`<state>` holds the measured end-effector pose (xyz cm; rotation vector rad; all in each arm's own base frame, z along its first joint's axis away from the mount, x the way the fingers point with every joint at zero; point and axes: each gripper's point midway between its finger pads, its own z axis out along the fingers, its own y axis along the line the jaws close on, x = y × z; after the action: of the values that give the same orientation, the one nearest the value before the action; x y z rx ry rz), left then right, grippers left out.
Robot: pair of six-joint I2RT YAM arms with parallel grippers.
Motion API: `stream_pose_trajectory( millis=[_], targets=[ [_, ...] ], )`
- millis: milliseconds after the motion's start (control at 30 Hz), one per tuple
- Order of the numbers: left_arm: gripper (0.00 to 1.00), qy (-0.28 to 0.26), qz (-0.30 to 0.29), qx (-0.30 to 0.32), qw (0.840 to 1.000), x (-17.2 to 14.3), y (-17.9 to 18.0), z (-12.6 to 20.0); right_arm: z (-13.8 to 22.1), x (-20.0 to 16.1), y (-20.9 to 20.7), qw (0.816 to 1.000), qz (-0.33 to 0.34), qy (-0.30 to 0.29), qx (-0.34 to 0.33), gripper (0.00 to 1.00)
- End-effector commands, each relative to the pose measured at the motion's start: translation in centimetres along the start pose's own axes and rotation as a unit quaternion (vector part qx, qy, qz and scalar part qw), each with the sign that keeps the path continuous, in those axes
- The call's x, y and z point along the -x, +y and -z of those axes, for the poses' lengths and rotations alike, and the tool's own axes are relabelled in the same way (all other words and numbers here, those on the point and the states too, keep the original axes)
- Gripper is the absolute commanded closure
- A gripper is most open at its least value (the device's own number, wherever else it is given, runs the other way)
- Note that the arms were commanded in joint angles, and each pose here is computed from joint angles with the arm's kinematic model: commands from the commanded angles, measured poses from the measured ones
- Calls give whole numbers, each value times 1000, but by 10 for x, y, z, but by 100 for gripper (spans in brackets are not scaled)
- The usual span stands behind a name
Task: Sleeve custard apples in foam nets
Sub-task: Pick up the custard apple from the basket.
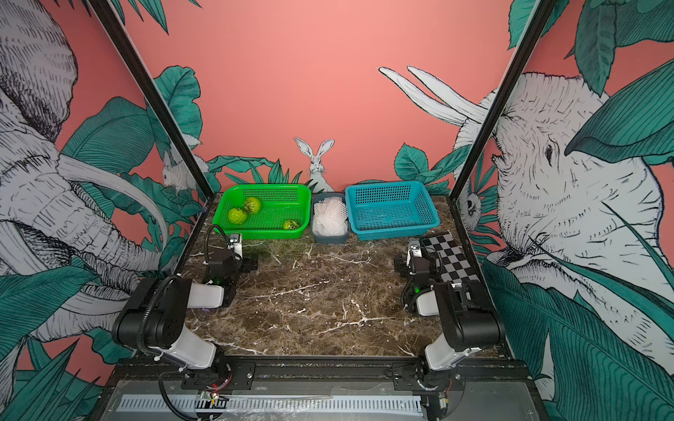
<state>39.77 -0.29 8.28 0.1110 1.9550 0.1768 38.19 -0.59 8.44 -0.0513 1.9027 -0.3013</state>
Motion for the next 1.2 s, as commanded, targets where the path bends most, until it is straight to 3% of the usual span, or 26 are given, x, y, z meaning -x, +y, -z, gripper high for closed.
stream_pose_trajectory(
  millis=[0,133,300,367,500,600,633,733,833,900,1000,1167],
  targets=[
    [0,-18,4,2,1000,13,3,1,0,17,-4,1000,-15,-26,-6,1],
    [0,-34,4,2,999,21,3,4,7,24,-16,998,-27,-36,-34,1],
    [1,15,17,3,1000,35,9,15,23,45,-26,998,-43,-17,-38,1],
    [0,8,28,2,1000,42,11,23,29,52,-27,998,-56,0,-32,1],
    [0,31,117,43,992,55,29,41,42,85,-29,993,-118,4,-7,1],
    [1,61,221,53,972,63,33,52,52,110,-11,981,-180,23,69,1],
    [0,73,249,39,965,66,29,55,54,113,-4,971,-215,28,98,1],
    [0,61,265,-91,958,90,-12,56,57,126,14,941,-286,5,183,1],
    [0,40,295,-157,942,109,-31,57,59,141,25,911,-333,5,244,1],
    [3,71,304,-182,933,117,-41,55,60,144,37,904,-326,43,272,1],
    [20,126,304,-209,921,123,-57,47,64,145,44,902,-320,73,281,5],
    [19,206,285,-222,909,135,-80,35,79,133,59,914,-260,140,278,6]
  ],
)
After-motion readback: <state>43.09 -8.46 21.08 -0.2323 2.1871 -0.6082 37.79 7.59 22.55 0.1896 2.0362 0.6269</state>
